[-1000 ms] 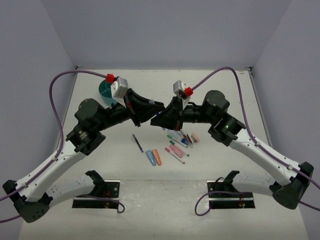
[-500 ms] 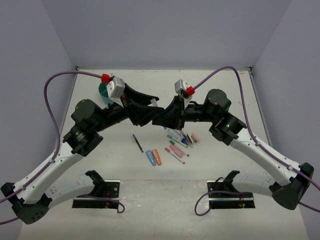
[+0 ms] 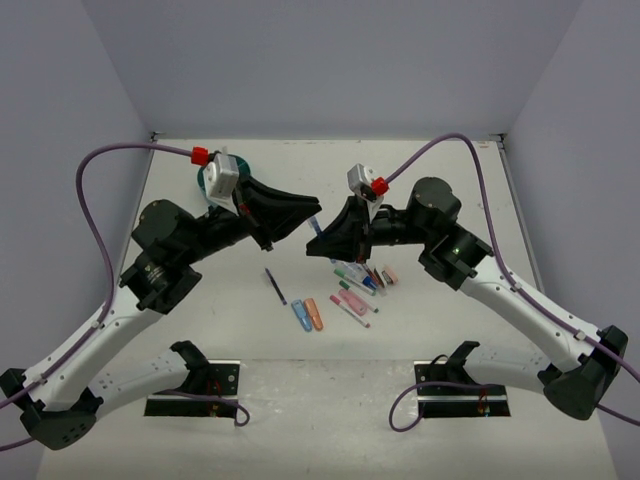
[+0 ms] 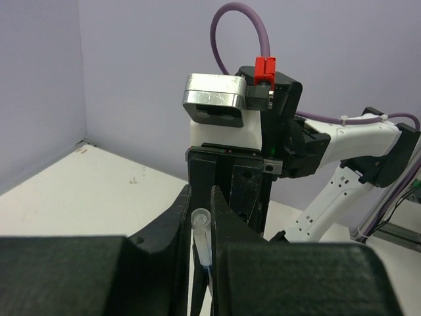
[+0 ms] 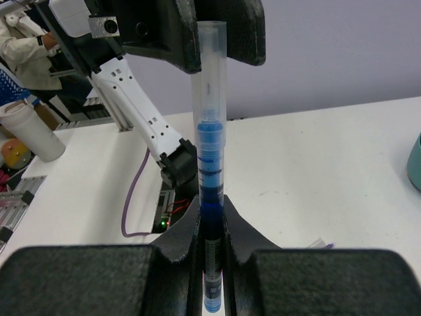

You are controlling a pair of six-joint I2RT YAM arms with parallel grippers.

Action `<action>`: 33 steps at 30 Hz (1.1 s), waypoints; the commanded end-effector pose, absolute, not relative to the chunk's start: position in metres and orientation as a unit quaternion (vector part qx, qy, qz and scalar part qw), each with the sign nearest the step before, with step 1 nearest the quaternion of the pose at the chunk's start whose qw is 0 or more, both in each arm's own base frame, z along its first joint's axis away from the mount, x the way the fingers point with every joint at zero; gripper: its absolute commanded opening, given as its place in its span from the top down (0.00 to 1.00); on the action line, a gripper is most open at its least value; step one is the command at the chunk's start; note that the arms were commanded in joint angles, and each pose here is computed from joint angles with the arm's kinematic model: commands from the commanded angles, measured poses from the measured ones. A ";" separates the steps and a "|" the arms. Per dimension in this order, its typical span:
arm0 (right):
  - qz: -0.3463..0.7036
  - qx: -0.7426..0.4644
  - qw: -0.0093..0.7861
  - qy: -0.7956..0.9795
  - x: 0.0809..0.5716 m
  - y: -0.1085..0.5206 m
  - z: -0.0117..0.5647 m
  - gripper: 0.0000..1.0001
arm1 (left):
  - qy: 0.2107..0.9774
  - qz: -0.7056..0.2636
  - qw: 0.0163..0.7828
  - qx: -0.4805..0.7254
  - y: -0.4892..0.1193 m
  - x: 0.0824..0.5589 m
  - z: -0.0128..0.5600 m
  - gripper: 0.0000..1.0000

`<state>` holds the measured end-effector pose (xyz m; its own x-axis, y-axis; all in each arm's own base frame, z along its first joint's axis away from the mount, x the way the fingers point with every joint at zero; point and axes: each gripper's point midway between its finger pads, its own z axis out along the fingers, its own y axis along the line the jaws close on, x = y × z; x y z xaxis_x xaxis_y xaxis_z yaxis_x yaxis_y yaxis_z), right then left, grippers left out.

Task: Sort the stationery into containers
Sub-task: Close the pen cap on the pen.

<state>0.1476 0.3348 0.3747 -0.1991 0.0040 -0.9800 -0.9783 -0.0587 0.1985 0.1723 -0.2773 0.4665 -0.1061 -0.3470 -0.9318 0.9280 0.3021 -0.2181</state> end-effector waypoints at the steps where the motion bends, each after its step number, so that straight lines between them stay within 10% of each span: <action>1: 0.571 -0.466 0.464 0.492 0.138 0.328 0.403 1.00 | 0.520 -0.532 0.599 0.296 -0.284 0.169 0.461 0.95; 14: 0.579 -0.333 0.568 0.480 0.184 0.325 0.514 1.00 | 0.564 -0.598 0.481 0.305 -0.313 0.154 0.351 1.00; 33: 0.530 -0.463 0.483 0.521 0.164 0.341 0.397 1.00 | 0.617 -0.506 0.545 0.257 -0.288 0.204 0.392 0.83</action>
<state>0.1705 0.3468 0.3581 -0.2642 -0.0760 -0.9615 -0.9645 0.0279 0.2628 0.2032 -0.2740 0.4431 -0.1290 -0.3902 -0.9116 0.8829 0.3733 -0.2847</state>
